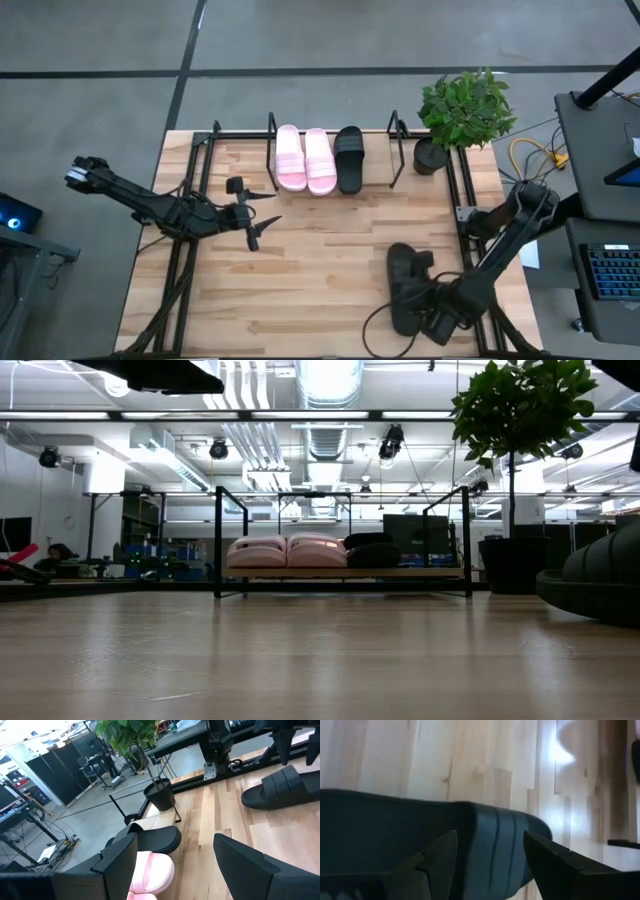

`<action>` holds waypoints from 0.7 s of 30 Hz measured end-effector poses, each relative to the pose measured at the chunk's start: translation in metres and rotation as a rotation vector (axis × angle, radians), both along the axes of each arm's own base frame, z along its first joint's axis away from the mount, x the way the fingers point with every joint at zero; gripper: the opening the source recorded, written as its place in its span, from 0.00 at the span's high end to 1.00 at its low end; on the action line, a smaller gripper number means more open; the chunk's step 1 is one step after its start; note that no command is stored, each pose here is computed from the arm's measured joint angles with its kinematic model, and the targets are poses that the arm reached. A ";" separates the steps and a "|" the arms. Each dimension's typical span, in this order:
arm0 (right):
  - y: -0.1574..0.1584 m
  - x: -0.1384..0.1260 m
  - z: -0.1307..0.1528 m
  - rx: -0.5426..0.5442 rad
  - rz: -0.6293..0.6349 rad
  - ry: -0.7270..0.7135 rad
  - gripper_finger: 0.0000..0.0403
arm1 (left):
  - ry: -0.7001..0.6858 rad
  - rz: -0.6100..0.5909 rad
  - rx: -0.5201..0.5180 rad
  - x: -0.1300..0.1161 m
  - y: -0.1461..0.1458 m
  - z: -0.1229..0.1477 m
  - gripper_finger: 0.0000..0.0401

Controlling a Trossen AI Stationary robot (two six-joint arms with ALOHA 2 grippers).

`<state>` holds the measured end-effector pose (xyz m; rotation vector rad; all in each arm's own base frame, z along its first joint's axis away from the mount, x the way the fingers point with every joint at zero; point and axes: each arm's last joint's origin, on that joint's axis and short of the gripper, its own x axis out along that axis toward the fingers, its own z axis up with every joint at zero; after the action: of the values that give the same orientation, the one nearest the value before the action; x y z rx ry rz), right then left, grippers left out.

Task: Pick and place slides into the shelf
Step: Put the black slides on the shelf

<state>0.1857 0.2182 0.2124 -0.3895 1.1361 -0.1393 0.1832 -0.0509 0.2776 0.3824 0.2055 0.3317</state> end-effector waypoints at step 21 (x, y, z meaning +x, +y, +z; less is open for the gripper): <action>0.006 0.008 -0.054 -0.224 -0.034 0.118 0.49 | -0.001 0.009 0.003 0.000 0.000 0.000 0.39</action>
<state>0.1942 0.2242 0.1582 -0.5833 1.2476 -0.2775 0.1828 -0.0505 0.2778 0.3847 0.2055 0.3407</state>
